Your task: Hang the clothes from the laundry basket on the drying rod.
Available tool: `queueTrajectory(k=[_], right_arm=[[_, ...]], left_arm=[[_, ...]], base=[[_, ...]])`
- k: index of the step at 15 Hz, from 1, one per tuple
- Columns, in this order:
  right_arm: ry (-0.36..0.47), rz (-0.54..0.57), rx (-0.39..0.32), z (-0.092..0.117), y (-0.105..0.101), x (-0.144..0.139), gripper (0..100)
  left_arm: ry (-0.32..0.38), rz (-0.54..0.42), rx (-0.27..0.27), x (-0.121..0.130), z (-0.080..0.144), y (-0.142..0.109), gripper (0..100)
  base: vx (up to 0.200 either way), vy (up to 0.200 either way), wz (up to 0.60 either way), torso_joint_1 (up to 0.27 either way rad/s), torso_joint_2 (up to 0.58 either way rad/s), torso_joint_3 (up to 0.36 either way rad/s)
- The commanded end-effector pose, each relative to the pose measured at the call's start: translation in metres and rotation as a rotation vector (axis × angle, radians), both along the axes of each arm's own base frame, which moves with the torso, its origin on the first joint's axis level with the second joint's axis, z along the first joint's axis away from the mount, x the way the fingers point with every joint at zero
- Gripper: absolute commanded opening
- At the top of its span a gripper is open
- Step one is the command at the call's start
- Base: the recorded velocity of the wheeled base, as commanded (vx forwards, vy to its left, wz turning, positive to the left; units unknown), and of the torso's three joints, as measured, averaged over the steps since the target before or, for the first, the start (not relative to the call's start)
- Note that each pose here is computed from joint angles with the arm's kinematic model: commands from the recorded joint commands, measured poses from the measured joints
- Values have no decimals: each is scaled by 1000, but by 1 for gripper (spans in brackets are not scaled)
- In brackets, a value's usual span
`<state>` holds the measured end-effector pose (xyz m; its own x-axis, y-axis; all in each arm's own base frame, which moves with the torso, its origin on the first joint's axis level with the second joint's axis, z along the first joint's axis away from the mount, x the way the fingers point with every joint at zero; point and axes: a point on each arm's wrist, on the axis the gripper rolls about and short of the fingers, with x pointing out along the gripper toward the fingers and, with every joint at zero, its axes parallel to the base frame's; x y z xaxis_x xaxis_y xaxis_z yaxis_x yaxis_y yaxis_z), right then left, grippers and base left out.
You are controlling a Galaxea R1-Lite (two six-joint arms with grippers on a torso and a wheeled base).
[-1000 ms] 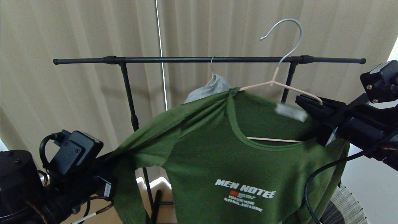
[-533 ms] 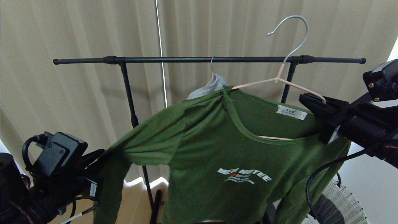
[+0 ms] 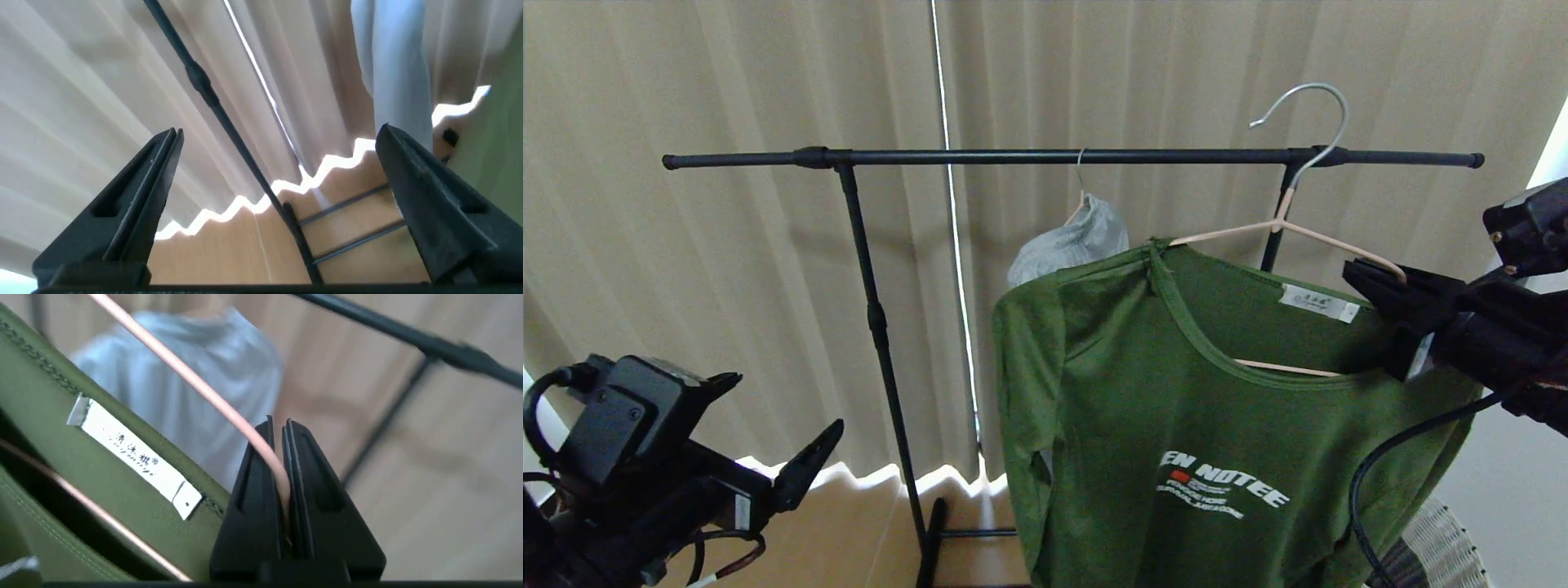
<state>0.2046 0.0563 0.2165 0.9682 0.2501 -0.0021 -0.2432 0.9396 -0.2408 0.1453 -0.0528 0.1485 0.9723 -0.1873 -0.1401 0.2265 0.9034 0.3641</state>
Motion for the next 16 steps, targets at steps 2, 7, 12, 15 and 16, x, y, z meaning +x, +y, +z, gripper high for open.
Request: queueTrajectory(k=[2, 7, 12, 15, 16], right_arm=[[69, -147, -21, -21, -31, -2, 0], [113, -300, -111, -42, -57, -32, 0], [100, -443, -91, -40, -80, -42, 0], [133, -441, -91, -49, -80, -46, 0], [128, -440, -83, -49, -79, -49, 0]], left_arm=[[-79, 8, -45, -28, 6, 12, 100], [-131, 79, -130, -43, 9, 25, 100], [-166, 193, -132, -64, 14, 42, 100], [-190, 193, -137, -87, 13, 46, 100], [-184, 192, -136, -94, 10, 47, 100]], base=[[0, 0, 0, 0, 0, 0], [0, 0, 0, 0, 0, 0], [0, 0, 0, 0, 0, 0], [0, 0, 0, 0, 0, 0], [0, 0, 0, 0, 0, 0]])
